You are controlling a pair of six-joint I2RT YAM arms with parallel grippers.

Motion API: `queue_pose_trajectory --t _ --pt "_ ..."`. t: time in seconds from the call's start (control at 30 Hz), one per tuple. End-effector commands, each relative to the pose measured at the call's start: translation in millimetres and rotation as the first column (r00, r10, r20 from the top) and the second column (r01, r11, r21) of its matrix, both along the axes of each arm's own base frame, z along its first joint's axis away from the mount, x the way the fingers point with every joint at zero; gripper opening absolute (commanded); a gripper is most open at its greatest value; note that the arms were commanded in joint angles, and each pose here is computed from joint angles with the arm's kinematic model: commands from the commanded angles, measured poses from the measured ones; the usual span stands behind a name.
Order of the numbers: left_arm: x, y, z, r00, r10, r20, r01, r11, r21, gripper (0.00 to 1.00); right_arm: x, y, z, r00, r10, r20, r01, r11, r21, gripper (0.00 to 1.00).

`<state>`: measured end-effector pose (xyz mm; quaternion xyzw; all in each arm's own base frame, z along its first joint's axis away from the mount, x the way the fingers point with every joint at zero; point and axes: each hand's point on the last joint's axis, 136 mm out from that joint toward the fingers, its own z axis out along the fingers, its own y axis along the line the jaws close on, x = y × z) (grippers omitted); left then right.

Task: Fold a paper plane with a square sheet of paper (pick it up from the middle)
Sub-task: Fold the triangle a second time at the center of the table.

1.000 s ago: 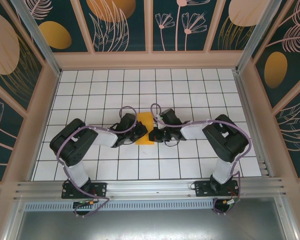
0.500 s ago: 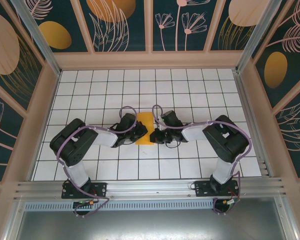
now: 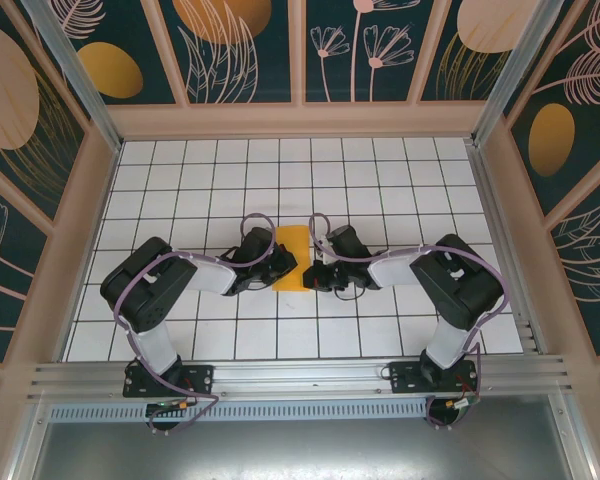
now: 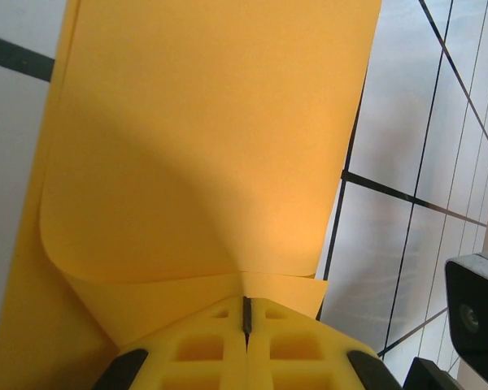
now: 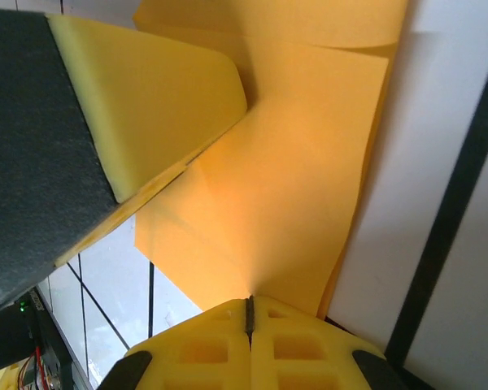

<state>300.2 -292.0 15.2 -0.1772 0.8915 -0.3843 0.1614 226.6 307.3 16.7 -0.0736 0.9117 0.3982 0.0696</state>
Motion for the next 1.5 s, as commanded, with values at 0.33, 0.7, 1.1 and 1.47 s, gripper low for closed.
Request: queue_pose_trajectory --t 0.33,0.7,1.1,1.47 --pt "-7.9 14.0 -23.8 0.999 0.020 -0.048 -0.017 0.998 0.063 0.00 -35.0 -33.4 -4.4 0.994 -0.043 -0.105 0.034 0.996 -0.086 0.05" --pt "-7.3 10.9 -19.8 0.999 0.008 -0.038 -0.006 0.999 0.047 0.00 13.7 8.6 33.9 0.998 -0.060 -0.021 0.061 0.997 0.037 0.05" --pt "-2.8 -3.3 8.7 0.998 -0.047 0.030 0.048 0.999 -0.024 0.08 -9.3 -18.2 -29.9 0.983 -0.109 -0.146 0.093 0.989 -0.111 0.00" --pt "-0.3 -14.7 49.2 0.989 -0.089 0.120 0.101 0.990 -0.098 0.20 -9.2 -22.6 -37.7 0.981 -0.119 -0.152 0.096 0.984 -0.149 0.00"
